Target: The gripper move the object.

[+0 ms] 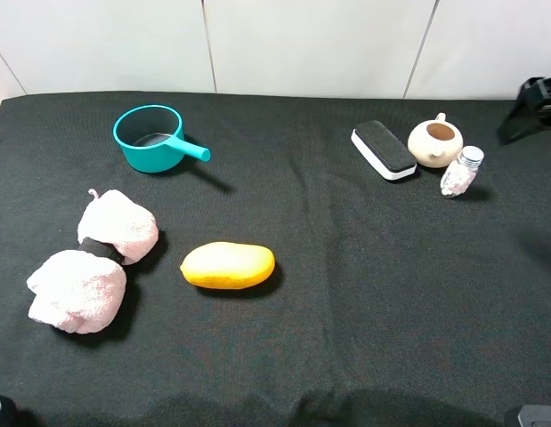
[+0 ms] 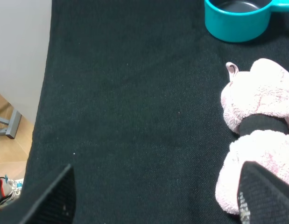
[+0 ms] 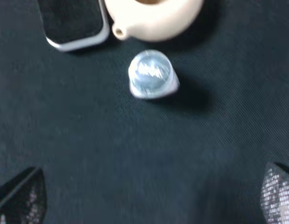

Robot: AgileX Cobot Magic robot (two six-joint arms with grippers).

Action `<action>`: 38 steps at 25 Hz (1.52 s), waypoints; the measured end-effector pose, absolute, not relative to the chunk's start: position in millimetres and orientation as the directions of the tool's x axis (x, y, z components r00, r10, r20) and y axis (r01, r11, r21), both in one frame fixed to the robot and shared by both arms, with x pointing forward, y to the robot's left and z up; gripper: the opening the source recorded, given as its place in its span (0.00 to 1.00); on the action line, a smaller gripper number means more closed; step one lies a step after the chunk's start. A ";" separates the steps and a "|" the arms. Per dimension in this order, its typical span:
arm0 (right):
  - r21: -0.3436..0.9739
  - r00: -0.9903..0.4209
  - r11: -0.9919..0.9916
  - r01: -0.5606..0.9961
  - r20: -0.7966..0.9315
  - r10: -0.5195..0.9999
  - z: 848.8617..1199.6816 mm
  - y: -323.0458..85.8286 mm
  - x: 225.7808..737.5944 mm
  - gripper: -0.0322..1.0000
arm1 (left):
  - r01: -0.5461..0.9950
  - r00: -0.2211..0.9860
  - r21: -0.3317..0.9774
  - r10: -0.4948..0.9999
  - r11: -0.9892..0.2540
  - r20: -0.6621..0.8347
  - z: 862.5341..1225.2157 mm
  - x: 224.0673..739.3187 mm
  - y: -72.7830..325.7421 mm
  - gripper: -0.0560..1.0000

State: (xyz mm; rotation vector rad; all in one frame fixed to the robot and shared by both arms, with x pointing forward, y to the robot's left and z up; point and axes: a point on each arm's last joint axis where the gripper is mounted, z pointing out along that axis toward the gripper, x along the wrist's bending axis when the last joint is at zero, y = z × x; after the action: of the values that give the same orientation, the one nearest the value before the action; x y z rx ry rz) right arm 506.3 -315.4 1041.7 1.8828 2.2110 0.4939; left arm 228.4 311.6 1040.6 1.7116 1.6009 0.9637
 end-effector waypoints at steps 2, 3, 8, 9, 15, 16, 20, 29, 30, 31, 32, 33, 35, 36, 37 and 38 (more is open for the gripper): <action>0.362 -0.146 0.120 0.925 0.047 0.988 1054.4 -316.3 492.2 0.70 | 0.560 0.010 0.823 0.994 -0.094 0.107 1040.6 228.4 311.6 0.78; 0.356 -0.131 0.108 0.928 0.039 0.991 1059.4 -316.9 486.2 0.70 | 0.560 0.010 0.823 0.994 -0.094 0.107 1040.6 228.4 311.6 0.78; 0.398 -0.076 0.066 0.915 0.009 0.997 1089.0 -316.0 449.1 0.70 | 0.560 0.010 0.823 0.994 -0.094 0.107 1040.6 228.4 311.6 0.78; 0.413 -0.066 0.057 0.909 0.007 0.998 1093.0 -315.2 440.2 0.70 | 0.560 0.010 0.823 0.994 -0.094 0.107 1040.6 228.4 311.6 0.78; 0.494 -0.001 0.001 0.870 0.000 1.000 1101.7 -310.5 383.7 0.70 | 0.560 0.010 0.823 0.994 -0.094 0.107 1040.6 228.4 311.6 0.78; 0.508 0.008 -0.008 0.862 0.001 1.000 1101.6 -309.6 374.5 0.70 | 0.560 0.010 0.823 0.994 -0.094 0.107 1040.6 228.4 311.6 0.78; 0.543 0.043 -0.038 0.839 0.003 0.999 1097.7 -306.6 339.4 0.70 | 0.560 0.010 0.823 0.994 -0.094 0.107 1040.6 228.4 311.6 0.78; 0.645 0.078 -0.048 0.762 -0.018 0.997 1068.1 -302.8 283.6 0.70 | 0.560 0.010 0.823 0.994 -0.094 0.107 1040.6 228.4 311.6 0.78; 0.659 0.078 -0.047 0.751 -0.019 0.997 1066.3 -302.3 279.8 0.70 | 0.560 0.010 0.823 0.994 -0.094 0.107 1040.6 228.4 311.6 0.78; 0.671 0.079 -0.045 0.740 -0.019 0.997 1064.8 -301.9 276.4 0.70 | 0.560 0.010 0.823 0.994 -0.094 0.107 1040.6 228.4 311.6 0.78; 0.683 0.079 -0.044 0.729 -0.020 0.997 1064.4 -301.7 274.3 0.70 | 0.560 0.010 0.823 0.994 -0.094 0.107 1040.6 228.4 311.6 0.78; 0.697 0.080 -0.043 0.716 -0.021 0.997 1063.6 -301.4 272.3 0.70 | 0.560 0.010 0.823 0.994 -0.094 0.107 1040.6 228.4 311.6 0.78; 0.709 0.080 -0.041 0.704 -0.021 0.997 1059.2 -301.1 269.6 0.70 | 0.560 0.010 0.823 0.994 -0.094 0.107 1040.6 228.4 311.6 0.78; 0.712 0.080 -0.041 0.701 -0.021 0.997 1056.8 -300.9 268.1 0.70 | 0.560 0.010 0.823 0.994 -0.094 0.107 1040.6 228.4 311.6 0.78; 0.715 0.078 -0.037 0.698 -0.024 0.997 1055.3 -300.8 266.7 0.70 | 0.560 0.010 0.823 0.994 -0.094 0.107 1040.6 228.4 311.6 0.78; 0.721 0.071 -0.027 0.693 -0.032 0.997 1055.1 -300.6 265.5 0.70 | 0.560 0.010 0.823 0.994 -0.094 0.107 1040.6 228.4 311.6 0.78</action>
State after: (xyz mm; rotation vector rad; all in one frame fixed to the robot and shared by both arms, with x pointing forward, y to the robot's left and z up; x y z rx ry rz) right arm 265.5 -300.6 1055.1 1.7786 1.6788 0.6818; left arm 228.4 311.6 1040.6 1.7116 1.6009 0.9637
